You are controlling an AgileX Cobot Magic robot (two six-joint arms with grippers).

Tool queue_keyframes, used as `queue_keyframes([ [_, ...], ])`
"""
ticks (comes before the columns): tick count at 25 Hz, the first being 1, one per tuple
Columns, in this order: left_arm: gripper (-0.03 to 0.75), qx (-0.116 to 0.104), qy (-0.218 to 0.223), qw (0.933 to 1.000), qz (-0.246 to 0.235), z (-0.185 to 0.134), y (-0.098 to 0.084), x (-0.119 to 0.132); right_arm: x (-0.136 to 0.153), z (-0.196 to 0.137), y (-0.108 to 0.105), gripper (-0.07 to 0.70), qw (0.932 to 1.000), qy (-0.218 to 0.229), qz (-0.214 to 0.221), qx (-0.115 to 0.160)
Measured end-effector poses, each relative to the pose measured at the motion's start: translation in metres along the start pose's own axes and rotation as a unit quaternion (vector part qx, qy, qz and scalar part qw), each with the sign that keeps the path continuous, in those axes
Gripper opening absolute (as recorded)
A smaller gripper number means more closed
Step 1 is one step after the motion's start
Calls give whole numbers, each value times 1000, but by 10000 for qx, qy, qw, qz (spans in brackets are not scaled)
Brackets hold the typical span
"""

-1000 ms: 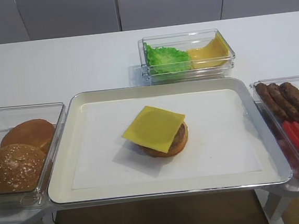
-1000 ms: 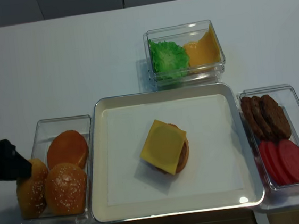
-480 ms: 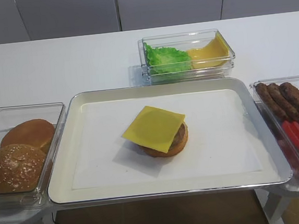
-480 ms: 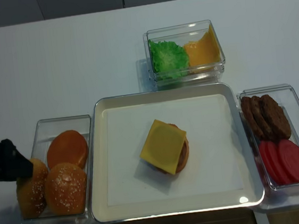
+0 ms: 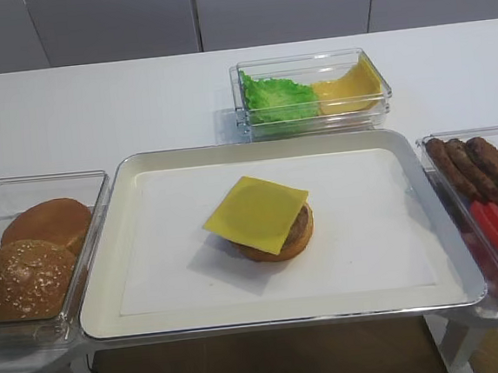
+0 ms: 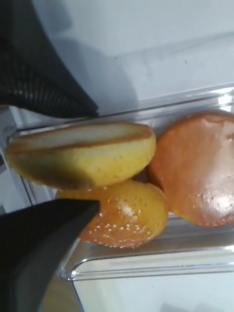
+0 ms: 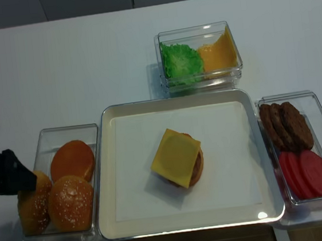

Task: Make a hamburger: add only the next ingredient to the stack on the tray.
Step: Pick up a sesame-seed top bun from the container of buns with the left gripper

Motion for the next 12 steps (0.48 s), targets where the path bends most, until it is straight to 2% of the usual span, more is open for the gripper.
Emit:
queue_keyframes([
  [7,421,94,17,10000,-3,0,-1,1,0,0,0,355,10000,0,0,-19],
  [12,421,403,220,9989,86,-1,-8,6,0,0,0,355,10000,0,0,-19],
])
Point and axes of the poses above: a point on each arm's last joint axis where the gripper is mounted, x pointing out along that axis toward the gripper, y along the wrist's bending axis when the last joint is at zero, z = x × y, the point moved 6 cm from there along x, pointing out along that axis toward the gripper, and after that the axes turned 2 degrees about x, right-handed, at the moved point
